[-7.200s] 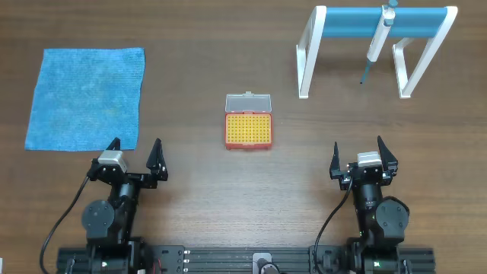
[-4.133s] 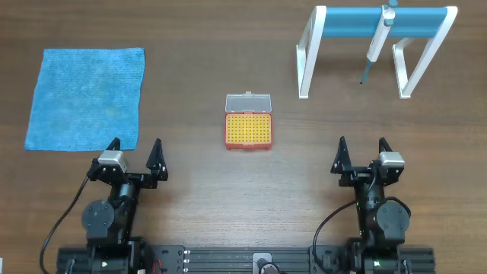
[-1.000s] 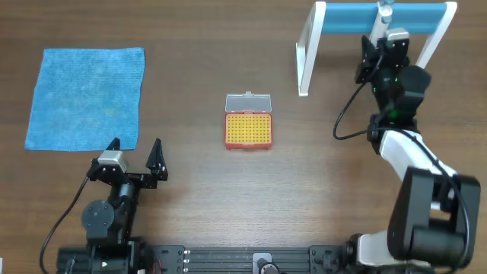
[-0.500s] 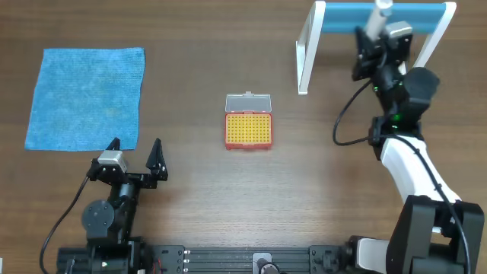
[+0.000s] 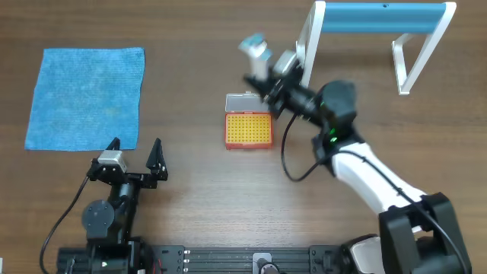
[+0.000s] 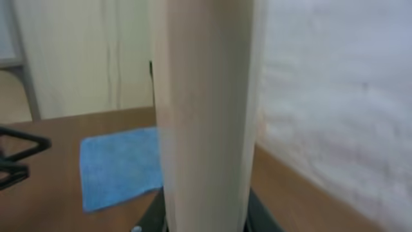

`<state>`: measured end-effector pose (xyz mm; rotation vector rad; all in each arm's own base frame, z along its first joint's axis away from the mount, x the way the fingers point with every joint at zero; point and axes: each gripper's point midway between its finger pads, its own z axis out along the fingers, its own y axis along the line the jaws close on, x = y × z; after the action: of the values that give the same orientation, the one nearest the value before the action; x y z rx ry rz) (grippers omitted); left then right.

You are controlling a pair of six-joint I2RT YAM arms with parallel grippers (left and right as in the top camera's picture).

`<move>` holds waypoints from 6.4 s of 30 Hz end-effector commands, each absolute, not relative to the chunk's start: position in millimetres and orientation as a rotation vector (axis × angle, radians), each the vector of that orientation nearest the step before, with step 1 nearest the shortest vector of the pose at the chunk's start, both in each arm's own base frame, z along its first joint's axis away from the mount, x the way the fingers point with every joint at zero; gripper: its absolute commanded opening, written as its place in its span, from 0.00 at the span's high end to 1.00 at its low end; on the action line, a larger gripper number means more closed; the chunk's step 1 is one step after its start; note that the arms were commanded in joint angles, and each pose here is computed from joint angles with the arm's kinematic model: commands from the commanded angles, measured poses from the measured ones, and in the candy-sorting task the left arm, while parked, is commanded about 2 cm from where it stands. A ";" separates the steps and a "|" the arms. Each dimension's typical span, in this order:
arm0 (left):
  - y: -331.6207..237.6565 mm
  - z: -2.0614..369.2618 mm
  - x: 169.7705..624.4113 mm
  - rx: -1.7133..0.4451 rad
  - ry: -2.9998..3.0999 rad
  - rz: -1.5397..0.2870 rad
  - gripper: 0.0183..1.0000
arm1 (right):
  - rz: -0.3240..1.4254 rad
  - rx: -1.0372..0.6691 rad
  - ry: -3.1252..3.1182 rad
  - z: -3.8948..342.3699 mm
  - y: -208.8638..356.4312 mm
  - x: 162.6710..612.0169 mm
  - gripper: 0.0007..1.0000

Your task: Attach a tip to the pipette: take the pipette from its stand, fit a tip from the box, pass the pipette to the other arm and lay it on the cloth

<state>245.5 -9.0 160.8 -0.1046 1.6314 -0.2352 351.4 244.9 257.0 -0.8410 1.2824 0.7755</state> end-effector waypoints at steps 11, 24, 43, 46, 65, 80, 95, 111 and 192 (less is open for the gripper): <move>-7.5 159.1 245.5 -0.105 1.636 -0.220 0.00 | 0.685 -0.842 1.232 213.3 240.8 315.1 0.93; -7.4 159.1 245.5 -0.106 1.636 -0.220 0.00 | 0.767 -0.700 1.290 201.6 233.3 355.5 0.93; -7.4 159.1 245.5 -0.106 1.636 -0.220 0.00 | 0.928 -0.653 1.380 178.9 254.5 348.1 0.93; -7.5 159.1 245.5 -0.105 1.636 -0.220 0.00 | 0.916 -0.661 1.390 172.8 253.8 348.1 0.93; -7.5 159.1 245.5 -0.105 1.636 -0.220 0.00 | 0.865 -0.690 1.360 169.8 254.2 357.9 0.93; -7.4 159.1 245.5 -0.106 1.636 -0.220 0.00 | 0.864 -0.691 1.352 173.8 256.3 363.0 0.93; -7.4 159.1 245.5 -0.106 1.636 -0.220 0.00 | 0.877 -0.693 1.402 157.7 259.1 363.7 0.93; -7.5 159.1 245.5 -0.105 1.636 -0.220 0.00 | 0.890 -0.693 1.472 130.8 260.1 363.3 0.93; -7.4 159.1 245.5 -0.106 1.636 -0.220 0.00 | 0.766 -0.747 1.030 282.0 244.4 313.3 0.93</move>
<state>245.5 -9.0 160.8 -0.1042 1.6314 -0.2349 329.2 248.5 241.5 -0.7325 1.1546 0.7928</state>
